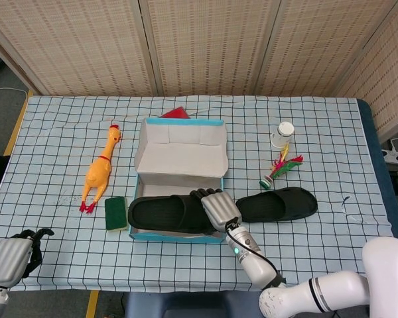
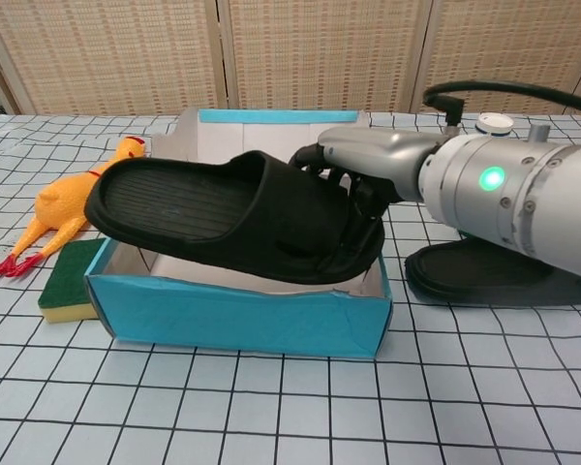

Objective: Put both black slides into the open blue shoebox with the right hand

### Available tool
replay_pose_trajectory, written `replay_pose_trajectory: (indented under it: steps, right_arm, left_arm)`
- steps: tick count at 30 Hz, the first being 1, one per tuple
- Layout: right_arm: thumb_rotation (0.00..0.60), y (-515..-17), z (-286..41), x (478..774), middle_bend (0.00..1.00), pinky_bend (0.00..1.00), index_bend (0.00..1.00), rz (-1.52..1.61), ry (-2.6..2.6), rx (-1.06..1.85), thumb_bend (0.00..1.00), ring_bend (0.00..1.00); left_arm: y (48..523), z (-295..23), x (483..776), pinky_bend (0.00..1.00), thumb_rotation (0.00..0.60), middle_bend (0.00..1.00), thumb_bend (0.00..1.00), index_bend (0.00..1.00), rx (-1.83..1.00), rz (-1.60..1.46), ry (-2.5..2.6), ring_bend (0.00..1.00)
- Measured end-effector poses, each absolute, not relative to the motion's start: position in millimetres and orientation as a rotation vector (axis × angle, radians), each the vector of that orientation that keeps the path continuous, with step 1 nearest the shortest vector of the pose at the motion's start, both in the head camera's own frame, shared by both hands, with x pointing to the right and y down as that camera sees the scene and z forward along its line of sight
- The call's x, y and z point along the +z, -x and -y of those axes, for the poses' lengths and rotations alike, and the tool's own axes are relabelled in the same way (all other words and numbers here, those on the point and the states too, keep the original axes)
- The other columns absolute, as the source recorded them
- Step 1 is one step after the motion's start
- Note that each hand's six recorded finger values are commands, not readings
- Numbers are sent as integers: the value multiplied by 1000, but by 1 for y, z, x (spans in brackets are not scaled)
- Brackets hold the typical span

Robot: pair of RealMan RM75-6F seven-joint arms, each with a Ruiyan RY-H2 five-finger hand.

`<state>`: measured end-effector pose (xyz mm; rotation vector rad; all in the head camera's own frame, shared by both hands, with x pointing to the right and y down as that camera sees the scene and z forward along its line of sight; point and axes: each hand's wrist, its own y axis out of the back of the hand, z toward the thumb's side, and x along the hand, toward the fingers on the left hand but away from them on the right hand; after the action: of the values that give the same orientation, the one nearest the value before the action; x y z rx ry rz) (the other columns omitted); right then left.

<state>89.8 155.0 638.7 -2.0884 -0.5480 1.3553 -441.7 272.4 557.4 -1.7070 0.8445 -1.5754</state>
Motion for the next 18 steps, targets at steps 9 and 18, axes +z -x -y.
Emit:
replay_pose_trajectory:
  steps: [9, 18]
  right_arm:
    - [600, -90, -156, 655, 455, 412, 506, 528, 2079, 1393, 82, 255]
    - [600, -98, -163, 676, 455, 413, 506, 471, 2044, 1450, 81, 255]
  left_arm:
    - [443, -272, 557, 550, 600, 356, 483, 348, -1577, -853, 1707, 388]
    - [443, -272, 557, 550, 600, 355, 483, 348, -1582, -850, 1710, 388]
